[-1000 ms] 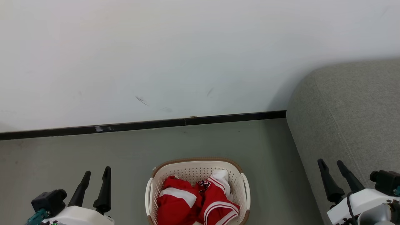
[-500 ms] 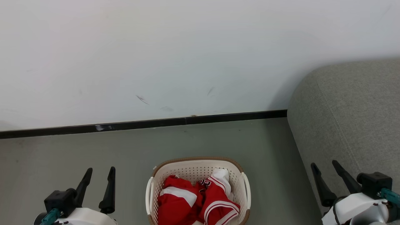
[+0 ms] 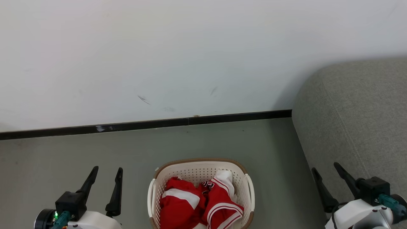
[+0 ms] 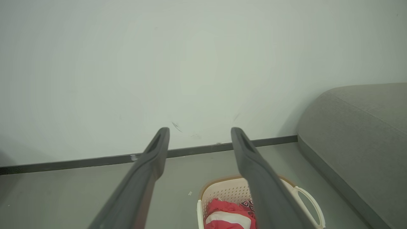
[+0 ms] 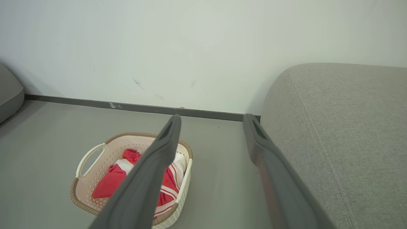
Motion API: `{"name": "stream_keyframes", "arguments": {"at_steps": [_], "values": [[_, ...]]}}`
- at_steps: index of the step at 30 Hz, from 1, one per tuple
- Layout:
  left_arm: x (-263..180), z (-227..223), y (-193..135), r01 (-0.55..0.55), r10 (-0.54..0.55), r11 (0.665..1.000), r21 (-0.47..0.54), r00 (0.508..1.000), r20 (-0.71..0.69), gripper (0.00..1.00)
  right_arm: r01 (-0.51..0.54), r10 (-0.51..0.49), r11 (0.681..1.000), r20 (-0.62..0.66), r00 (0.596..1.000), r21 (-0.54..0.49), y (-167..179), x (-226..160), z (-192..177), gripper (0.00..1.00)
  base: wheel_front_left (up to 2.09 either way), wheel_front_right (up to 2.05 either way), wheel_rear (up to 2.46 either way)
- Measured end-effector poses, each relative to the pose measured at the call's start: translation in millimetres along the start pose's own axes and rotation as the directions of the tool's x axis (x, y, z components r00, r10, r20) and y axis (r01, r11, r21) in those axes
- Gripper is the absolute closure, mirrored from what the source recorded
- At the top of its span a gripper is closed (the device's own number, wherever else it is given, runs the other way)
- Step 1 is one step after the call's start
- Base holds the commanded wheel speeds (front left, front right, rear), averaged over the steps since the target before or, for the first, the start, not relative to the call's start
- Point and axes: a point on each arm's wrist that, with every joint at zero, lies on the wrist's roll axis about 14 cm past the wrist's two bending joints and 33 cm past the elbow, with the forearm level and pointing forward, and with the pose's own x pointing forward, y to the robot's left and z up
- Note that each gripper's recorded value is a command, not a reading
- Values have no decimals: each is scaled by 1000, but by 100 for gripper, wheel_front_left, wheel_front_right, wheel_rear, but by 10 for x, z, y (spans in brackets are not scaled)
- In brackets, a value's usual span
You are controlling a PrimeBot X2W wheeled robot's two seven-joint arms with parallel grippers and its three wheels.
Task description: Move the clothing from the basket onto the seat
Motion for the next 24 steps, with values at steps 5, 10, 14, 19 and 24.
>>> {"name": "stream_keyframes", "arguments": {"at_steps": [5, 10, 14, 19, 24], "values": [[15, -19, -15, 3, -3, 1000, -1, 1000, -5, 0, 11, -11, 1000, -8, 1000, 5, -25, -9, -28, 0, 0, 0, 0], [27, -67, -9, -1, 1, 1000, -6, 1000, -19, 0, 20, -19, 1000, -17, 1000, 10, -43, -15, -60, 0, 0, 0, 0], [35, -120, -7, 2, -2, 1000, -11, 999, -34, 0, 25, -25, 1000, -25, 999, 17, -46, -15, -90, 0, 0, 0, 0], [58, -229, -46, 10, -12, 1000, -19, 998, -66, 0, 36, -35, 999, -42, 998, 22, -74, -16, -150, 0, 0, 0, 0], [110, -290, -108, 31, -33, 999, -22, 996, -83, 0, 45, -43, 999, -61, 997, 26, -100, -15, -213, 0, 0, 0, 0]]}}
